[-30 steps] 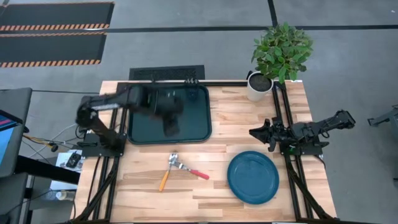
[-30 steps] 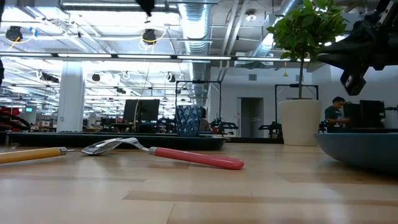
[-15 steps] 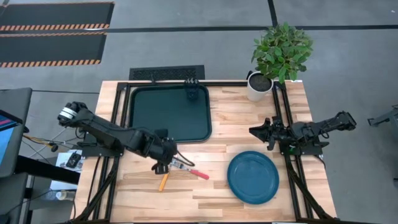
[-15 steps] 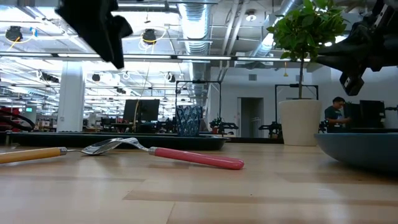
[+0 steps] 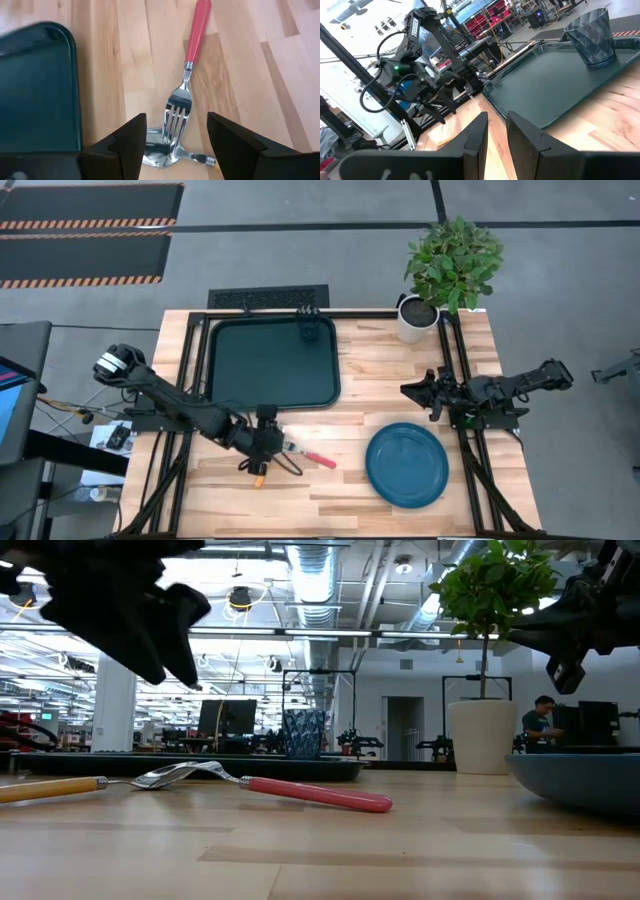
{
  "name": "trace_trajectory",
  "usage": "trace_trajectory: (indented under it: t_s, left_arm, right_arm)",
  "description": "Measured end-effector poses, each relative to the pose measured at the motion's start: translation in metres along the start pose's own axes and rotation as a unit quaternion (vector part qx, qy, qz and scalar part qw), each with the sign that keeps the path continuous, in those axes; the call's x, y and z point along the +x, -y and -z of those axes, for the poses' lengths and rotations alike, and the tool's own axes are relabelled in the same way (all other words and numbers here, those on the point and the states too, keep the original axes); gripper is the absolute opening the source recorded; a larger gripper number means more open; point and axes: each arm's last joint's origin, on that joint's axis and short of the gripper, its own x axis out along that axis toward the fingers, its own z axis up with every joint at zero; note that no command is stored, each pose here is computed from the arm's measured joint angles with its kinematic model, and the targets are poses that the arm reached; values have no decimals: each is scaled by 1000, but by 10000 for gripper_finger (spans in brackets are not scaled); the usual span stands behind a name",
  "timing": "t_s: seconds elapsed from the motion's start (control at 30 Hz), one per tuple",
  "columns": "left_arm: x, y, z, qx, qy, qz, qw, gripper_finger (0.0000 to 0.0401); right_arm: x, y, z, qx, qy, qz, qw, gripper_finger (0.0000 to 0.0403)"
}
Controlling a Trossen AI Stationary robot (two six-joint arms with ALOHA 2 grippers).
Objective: Pick and place plate/cup/fork/spoon on tray
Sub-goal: Put the pink fork on the black tray to the bottom left of the blue glass
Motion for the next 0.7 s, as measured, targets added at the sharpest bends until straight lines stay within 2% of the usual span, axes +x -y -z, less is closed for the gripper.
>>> trace_trajectory:
  t_s: [0.27, 0.33, 0.5, 0.7]
  left_arm:
    - [10, 21, 5, 31, 0, -36, 999, 197]
    - [17, 26, 3, 28, 7, -41, 999, 197]
    - [40, 34, 11, 38, -23, -47, 998, 197]
    - [58, 38, 19, 33, -43, -81, 995, 197]
  right_arm:
    - [0, 0, 1, -1, -2, 1, 1000, 97]
    - [1, 0, 1, -4, -6, 4, 1000, 97]
    - [2, 1, 3, -10, -14, 9, 1000, 97]
    - [3, 1, 4, -14, -18, 12, 1000, 97]
